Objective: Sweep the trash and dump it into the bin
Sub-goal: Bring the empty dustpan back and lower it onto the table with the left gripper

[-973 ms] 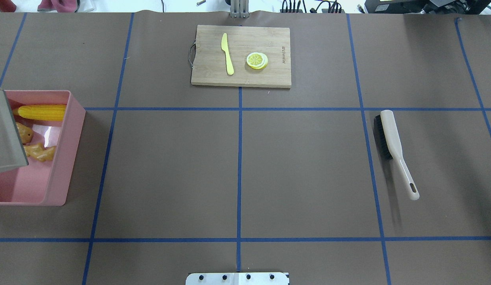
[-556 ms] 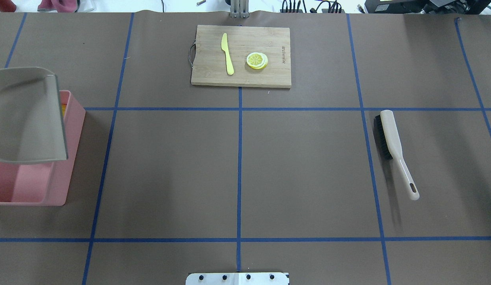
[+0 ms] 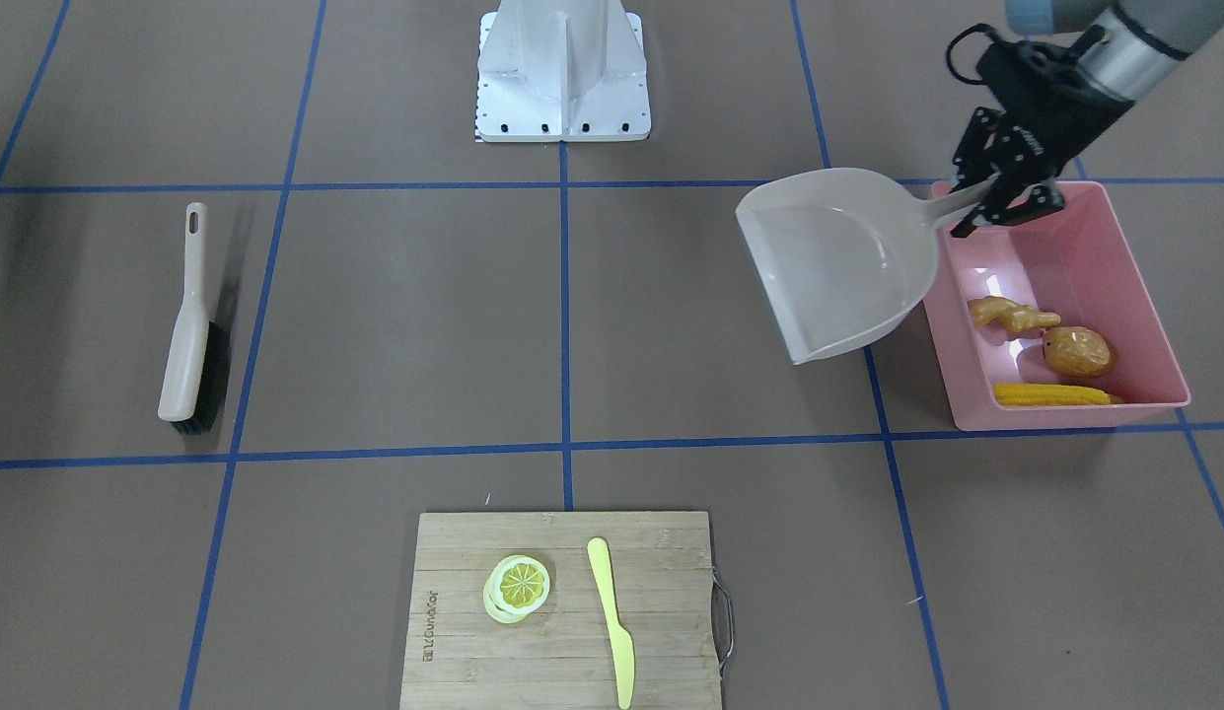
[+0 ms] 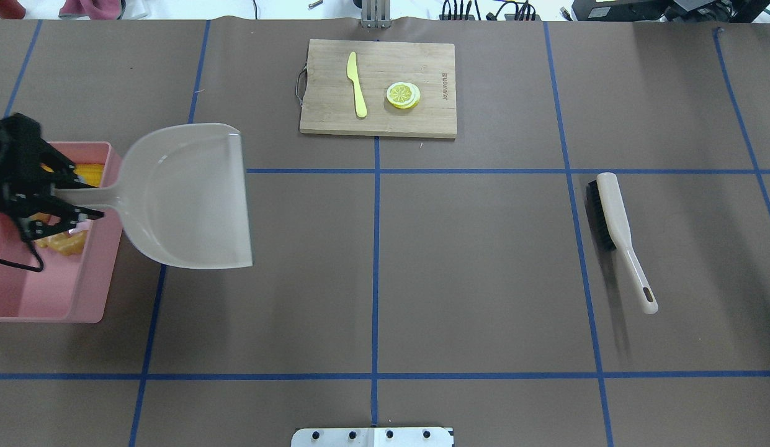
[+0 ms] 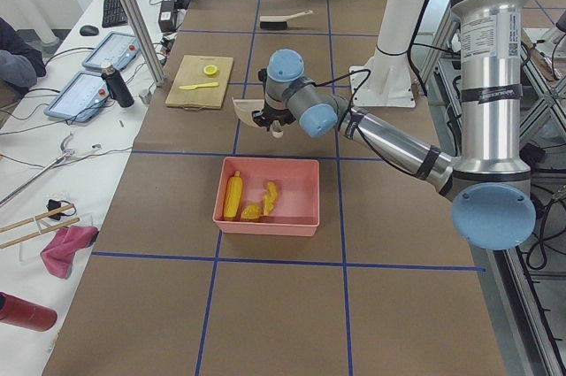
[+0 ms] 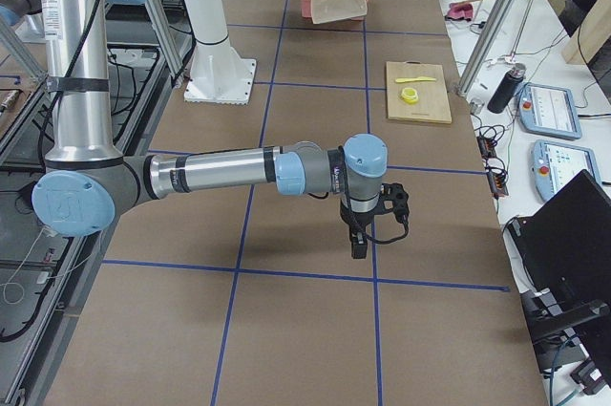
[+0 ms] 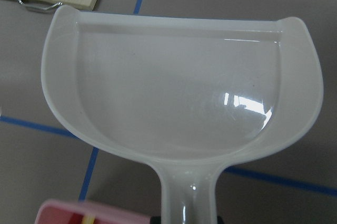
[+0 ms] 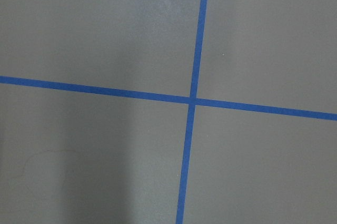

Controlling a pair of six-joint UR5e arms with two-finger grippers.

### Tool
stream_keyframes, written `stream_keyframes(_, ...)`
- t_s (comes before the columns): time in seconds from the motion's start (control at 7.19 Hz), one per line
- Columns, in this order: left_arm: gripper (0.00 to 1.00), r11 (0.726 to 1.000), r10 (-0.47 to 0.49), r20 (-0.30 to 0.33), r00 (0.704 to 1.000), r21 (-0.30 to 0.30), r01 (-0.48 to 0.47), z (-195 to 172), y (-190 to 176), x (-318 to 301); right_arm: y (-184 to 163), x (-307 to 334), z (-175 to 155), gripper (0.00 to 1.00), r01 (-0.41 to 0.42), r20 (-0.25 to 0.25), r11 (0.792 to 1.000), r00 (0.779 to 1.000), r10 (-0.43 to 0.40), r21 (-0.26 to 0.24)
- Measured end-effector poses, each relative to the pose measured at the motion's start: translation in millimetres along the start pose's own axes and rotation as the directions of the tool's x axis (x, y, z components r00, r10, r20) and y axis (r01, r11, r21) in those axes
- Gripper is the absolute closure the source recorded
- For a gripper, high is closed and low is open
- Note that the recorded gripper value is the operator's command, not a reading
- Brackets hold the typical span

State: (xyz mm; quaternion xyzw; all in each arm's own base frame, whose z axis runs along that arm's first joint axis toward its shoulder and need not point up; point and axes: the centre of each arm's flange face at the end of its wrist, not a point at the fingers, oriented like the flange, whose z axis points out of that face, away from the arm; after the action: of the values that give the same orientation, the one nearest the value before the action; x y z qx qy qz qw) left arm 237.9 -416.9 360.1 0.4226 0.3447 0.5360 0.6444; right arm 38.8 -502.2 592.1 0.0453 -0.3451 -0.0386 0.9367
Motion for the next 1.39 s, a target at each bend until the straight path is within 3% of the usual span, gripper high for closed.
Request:
stream_keyframes(0.28, 1.0, 0.998, 0.06, -0.048, 0.997, 0.037, -0.058, 75, -62, 1, -1, -1, -1, 0.0, 0.003, 0.001, 1.0, 1.0, -0.003, 0.003)
stream_keyframes(0.7, 1.0, 0.998, 0.058, -0.164, 0.985, 0.047, -0.051, 131, -108, 25, 0, -1, -1, 0.0, 0.003, 0.001, 1.0, 1.0, -0.003, 0.003)
stream_keyframes(1.11, 1.0, 0.999, 0.039, -0.259, 0.965, 0.04, -0.029, 151, -110, 40, 1, -1, -1, 0.0, 0.004, 0.002, 1.0, 1.0, -0.004, 0.004)
stream_keyframes(1.39, 1.0, 0.998, 0.053, -0.266, 0.963, 0.036, -0.045, 154, -103, 38, 1, -3, -3, 0.0, 0.007, 0.003, 1.0, 1.0, -0.007, 0.007)
